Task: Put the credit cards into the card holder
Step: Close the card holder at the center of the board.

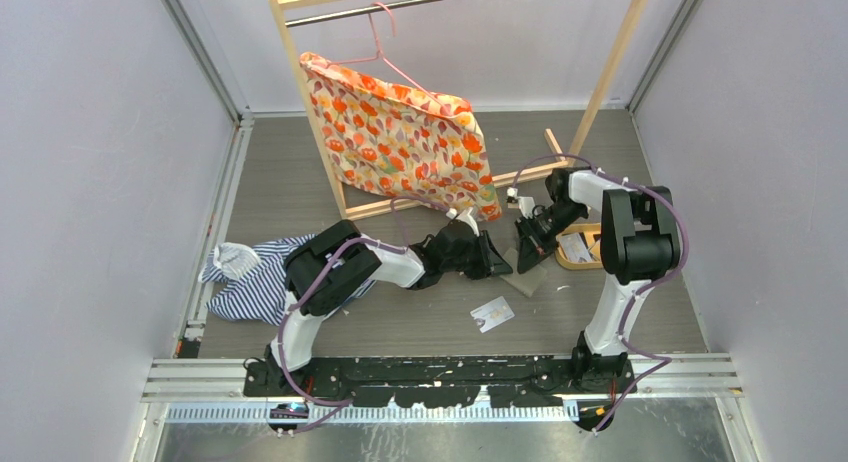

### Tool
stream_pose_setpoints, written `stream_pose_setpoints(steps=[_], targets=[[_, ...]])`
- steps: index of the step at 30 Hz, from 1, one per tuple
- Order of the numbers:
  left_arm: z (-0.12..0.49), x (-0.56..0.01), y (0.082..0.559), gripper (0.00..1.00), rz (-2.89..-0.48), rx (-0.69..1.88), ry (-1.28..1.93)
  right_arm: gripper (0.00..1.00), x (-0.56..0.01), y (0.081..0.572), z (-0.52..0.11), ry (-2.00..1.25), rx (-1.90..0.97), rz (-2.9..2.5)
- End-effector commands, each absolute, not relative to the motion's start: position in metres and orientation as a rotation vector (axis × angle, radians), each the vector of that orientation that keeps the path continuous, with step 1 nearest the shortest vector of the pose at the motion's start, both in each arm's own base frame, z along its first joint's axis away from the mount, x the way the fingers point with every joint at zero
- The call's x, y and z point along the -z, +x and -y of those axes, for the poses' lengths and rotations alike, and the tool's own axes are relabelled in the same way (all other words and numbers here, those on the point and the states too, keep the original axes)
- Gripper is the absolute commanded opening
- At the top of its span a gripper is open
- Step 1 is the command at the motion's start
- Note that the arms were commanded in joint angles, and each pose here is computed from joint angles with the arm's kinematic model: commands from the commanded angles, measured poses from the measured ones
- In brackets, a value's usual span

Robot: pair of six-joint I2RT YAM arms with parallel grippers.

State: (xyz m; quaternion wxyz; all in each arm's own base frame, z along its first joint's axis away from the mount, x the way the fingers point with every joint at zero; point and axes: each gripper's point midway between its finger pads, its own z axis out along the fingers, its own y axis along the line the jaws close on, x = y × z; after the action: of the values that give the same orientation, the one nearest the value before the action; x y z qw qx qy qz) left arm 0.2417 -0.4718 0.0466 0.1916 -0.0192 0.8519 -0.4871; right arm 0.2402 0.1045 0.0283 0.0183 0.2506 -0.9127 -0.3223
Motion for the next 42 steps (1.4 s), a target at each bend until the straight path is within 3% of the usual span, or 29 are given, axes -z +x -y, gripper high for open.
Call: stream_pose_setpoints(steps=[1, 18, 33, 42], targets=[[0.464, -0.047, 0.236, 0.23, -2.407, 1.329, -0.016, 0.01, -0.028, 0.254, -0.099, 0.760, 1.077, 2.817], [0.462, -0.047, 0.235, 0.22, -2.408, 1.324, -0.013, 0.01, -0.015, 0.261, -0.098, 0.622, 1.096, 2.744], [0.464, -0.045, 0.236, 0.22, -2.413, 1.315, -0.007, 0.03, -0.012, 0.277, -0.085, 0.642, 0.938, 2.885], [0.468, -0.044, 0.238, 0.22, -2.419, 1.311, -0.002, 0.04, -0.030, 0.273, -0.080, 0.843, 0.940, 2.892]])
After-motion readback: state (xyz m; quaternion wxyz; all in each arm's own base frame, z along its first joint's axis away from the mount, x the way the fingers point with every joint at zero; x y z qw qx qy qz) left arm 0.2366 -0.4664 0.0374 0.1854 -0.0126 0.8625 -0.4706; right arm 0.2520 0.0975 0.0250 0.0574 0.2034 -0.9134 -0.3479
